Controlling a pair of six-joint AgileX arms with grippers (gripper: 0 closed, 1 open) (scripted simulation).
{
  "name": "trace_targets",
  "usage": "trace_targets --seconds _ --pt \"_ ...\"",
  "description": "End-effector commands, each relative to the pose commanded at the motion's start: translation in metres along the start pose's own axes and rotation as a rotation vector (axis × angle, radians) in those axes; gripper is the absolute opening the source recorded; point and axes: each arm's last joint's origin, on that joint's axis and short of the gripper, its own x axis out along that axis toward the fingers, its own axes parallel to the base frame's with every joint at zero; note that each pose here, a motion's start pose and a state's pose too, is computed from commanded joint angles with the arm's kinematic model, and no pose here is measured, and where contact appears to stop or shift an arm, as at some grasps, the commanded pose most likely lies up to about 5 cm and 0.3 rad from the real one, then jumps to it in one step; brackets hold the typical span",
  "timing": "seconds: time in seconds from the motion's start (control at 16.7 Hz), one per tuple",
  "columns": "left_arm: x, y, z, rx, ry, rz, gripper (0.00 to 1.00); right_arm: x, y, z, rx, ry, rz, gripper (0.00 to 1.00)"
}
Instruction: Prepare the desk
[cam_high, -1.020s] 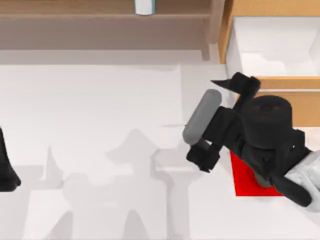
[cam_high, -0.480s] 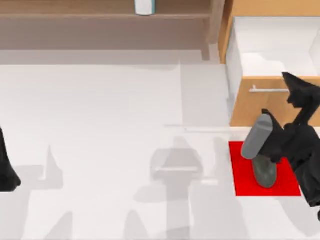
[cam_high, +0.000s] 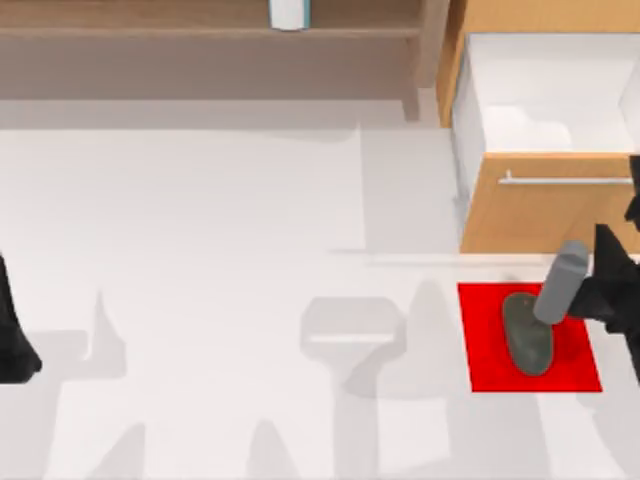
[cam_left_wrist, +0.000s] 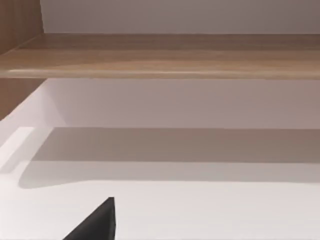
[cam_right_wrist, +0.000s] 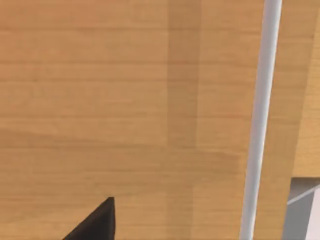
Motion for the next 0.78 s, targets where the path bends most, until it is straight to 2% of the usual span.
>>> trace_targets --seconds 0.78 --pt "0.000 0.000 0.000 0.000 0.000 0.000 1.00 0.025 0.000 0.000 0.000 0.000 0.000 1.00"
